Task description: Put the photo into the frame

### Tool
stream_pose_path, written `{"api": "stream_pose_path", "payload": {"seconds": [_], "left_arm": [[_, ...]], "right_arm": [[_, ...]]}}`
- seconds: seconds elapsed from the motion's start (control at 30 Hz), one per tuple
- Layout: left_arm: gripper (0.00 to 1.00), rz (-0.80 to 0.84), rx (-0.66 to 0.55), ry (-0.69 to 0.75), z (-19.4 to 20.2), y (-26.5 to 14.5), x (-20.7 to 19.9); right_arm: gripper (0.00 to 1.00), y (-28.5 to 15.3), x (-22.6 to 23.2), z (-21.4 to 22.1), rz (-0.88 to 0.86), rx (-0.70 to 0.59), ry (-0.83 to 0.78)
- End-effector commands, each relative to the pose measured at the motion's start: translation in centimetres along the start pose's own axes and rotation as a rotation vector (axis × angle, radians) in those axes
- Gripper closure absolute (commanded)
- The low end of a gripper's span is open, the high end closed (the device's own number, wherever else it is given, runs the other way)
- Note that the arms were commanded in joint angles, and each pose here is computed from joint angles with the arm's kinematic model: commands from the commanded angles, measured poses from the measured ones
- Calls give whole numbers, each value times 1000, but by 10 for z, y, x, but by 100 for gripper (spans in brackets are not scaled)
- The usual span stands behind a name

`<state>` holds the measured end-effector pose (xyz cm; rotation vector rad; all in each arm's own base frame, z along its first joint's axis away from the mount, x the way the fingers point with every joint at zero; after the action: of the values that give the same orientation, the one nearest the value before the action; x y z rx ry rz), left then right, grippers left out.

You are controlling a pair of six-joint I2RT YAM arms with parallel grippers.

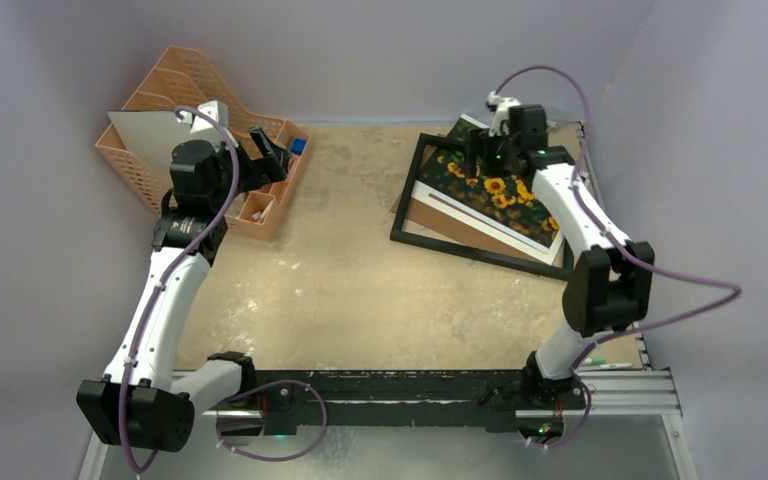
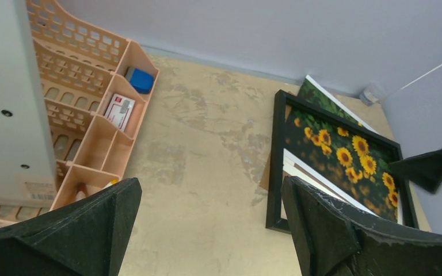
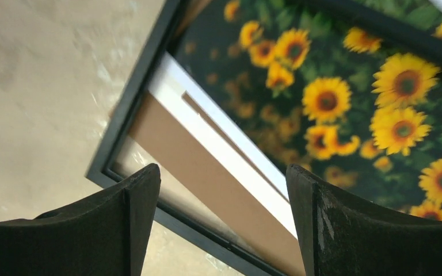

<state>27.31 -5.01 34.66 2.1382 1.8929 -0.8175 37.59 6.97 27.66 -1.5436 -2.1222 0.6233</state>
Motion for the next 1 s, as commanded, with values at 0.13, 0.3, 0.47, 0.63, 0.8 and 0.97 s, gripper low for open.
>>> {"api": "stream_pose_path", "payload": {"seconds": [0.13,0.3,0.47,0.63,0.8,0.97], "left_arm": [[2,92,-49,-13,-11,5,-12],[2,78,-42,3,-8,5,-9],[2,77,-32,-3,-5,10,-7],[2,87,-10,-13,0,16,-6],[2,80,-5,-14,1,20,-5],[2,82,-9,-13,-1,21,-6]], "right_arm": [[18,33,58,42,-194,204,-360],[18,41,71,71,-265,270,-487],[18,55,81,95,-283,373,-548],[18,55,84,113,-319,401,-573],[17,62,84,130,-335,444,-580],[18,70,85,135,-349,455,-574]]}}
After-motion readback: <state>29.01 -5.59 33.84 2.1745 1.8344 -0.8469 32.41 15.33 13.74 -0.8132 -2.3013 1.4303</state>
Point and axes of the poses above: each gripper's point midway between its finger pads, its own y axis out along the fingers, its own x axis along the line the jaws close on, z = x × y, the point moved 10 cm from there along -y, back along the fingers, and after that the axes turned 7 degrees about -y, right-handed, at the moved point
